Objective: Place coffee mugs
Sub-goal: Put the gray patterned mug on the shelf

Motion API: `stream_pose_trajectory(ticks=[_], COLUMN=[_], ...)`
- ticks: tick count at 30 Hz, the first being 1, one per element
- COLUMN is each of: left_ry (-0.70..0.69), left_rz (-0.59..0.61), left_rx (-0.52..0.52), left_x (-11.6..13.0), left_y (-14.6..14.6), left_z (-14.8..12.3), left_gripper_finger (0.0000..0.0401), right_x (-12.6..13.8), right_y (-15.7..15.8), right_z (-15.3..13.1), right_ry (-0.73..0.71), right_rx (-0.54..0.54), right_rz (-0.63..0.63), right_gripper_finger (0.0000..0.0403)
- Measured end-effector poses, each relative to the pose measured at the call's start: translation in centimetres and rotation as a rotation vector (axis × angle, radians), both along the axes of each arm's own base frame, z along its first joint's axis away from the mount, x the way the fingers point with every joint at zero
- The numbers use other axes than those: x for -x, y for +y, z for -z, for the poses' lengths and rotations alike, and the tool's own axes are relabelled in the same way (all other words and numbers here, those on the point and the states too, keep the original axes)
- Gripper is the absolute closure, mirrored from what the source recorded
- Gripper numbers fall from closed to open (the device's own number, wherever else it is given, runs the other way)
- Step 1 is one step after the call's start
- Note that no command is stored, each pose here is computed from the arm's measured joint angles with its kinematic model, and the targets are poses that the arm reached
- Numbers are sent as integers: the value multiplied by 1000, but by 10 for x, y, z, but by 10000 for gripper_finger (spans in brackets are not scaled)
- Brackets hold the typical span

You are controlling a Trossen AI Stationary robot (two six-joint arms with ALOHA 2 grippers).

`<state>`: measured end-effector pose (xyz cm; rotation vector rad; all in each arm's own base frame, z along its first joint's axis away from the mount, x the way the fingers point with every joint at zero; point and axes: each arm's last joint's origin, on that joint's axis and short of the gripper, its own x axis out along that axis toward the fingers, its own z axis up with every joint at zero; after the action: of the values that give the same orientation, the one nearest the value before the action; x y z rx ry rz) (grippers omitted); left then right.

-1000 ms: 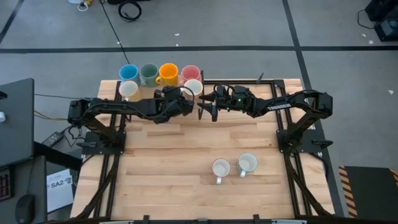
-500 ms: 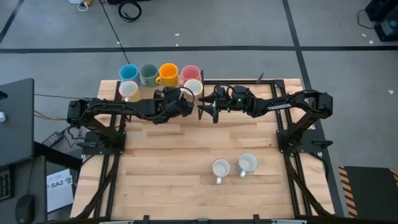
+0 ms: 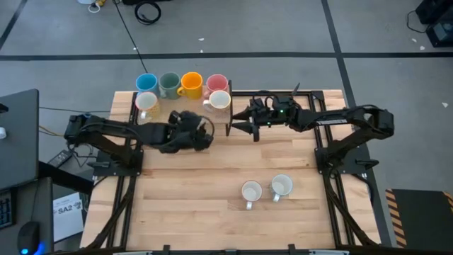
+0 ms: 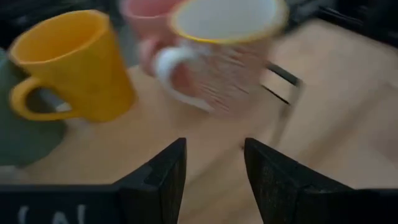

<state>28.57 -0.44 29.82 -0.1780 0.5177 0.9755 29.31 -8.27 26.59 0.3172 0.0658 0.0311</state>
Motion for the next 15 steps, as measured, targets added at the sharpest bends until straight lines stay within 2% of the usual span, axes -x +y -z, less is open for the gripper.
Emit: stream_pose_trajectory(ticks=[3, 9, 15], left_ry=[87, 168, 169], left_rz=[143, 458, 621], left_rx=[12, 80, 117], left_x=[7, 12, 19], left_y=[-21, -64, -99], left_z=[0, 1, 3], left_gripper_finger=[232, 232, 232], right_x=[9, 22, 23], right_y=[11, 44, 85], right_z=[-9, -17, -9], right_ry=[24, 126, 232], right_rx=[-51, -142, -153], right_rz=[-73, -207, -345], right_gripper_finger=[206, 206, 206])
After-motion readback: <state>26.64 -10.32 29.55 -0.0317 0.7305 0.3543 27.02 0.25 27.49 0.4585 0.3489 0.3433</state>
